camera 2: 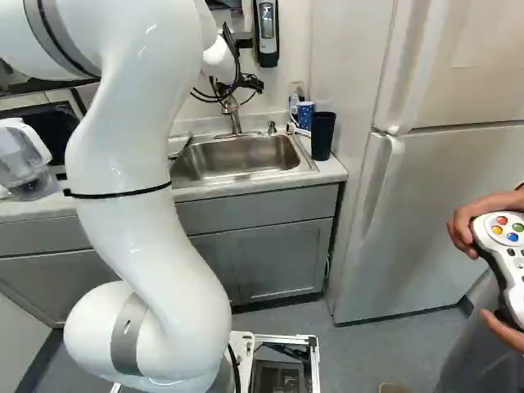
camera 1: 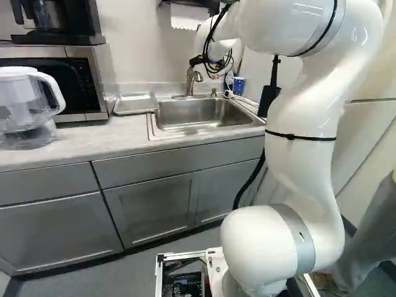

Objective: Rinse the cup and place it in the tray

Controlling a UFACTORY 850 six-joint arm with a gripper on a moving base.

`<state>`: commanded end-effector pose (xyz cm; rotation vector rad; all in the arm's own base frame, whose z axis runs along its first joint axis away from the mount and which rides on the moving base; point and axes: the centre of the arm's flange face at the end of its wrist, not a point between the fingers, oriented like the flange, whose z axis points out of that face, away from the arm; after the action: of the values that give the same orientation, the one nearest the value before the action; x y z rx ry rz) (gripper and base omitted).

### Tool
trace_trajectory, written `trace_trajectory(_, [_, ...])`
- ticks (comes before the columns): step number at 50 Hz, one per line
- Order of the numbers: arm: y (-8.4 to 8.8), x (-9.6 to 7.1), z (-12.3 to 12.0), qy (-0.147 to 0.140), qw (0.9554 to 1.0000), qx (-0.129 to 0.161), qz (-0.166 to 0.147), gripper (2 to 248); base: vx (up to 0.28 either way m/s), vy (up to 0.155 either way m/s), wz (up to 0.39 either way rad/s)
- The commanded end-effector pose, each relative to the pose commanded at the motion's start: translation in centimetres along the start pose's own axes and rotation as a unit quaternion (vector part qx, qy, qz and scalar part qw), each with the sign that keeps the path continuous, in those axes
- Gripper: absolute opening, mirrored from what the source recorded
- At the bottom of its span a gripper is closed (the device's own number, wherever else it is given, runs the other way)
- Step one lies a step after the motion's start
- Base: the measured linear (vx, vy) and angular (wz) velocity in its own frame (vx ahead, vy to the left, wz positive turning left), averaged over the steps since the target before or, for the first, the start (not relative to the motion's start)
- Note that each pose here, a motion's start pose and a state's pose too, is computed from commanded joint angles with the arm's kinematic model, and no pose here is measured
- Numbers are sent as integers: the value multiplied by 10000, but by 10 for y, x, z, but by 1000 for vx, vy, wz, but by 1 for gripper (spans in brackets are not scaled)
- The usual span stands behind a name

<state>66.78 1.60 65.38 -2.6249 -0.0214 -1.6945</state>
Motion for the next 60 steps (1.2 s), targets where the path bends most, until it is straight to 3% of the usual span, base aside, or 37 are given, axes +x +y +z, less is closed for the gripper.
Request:
trace_trajectory(20, [0,4,12,32,10000,-1,1,247,0,0,0])
trace_trajectory(60, [0,7,12,177,9998,-2,1,247,0,0,0])
